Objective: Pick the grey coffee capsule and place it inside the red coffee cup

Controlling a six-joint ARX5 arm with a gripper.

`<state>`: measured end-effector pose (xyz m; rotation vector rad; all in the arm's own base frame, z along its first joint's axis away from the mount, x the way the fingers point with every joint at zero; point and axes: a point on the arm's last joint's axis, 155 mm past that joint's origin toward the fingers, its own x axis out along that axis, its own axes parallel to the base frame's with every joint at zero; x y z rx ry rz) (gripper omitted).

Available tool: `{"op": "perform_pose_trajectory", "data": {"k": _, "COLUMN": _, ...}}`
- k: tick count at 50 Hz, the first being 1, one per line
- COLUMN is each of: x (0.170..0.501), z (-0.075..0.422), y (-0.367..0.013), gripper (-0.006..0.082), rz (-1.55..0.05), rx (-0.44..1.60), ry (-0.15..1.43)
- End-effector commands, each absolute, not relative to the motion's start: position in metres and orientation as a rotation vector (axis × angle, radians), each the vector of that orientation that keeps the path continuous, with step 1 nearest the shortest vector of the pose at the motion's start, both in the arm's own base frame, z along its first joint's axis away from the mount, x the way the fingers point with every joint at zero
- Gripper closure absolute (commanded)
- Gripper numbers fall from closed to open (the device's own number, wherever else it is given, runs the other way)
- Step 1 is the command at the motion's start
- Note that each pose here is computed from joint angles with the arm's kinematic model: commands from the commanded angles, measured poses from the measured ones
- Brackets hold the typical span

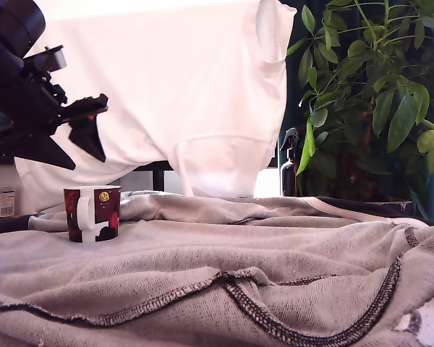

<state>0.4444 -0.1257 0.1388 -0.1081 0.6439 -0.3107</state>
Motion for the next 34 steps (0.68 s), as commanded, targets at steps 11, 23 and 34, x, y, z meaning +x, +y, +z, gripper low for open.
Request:
{"op": "perform_pose_trajectory", "data": {"k": 11, "x": 0.426, "z": 0.201, "y": -0.104, "gripper": 0.0763, "rz": -0.289, "rx": 0.062, "ry": 0.516}}
{"op": "perform_pose_trajectory", "data": {"k": 23, "x": 0.389, "z": 0.238, "y": -0.084, "gripper": 0.0763, "rz": -0.241, "rx": 0.066, "ry": 0.497}}
{"op": "perform_pose_trajectory", "data": {"k": 34, "x": 0.372, "z": 0.252, "y": -0.079, "gripper": 0.0763, "rz": -0.234, "rx": 0.071, "ry": 0.480}}
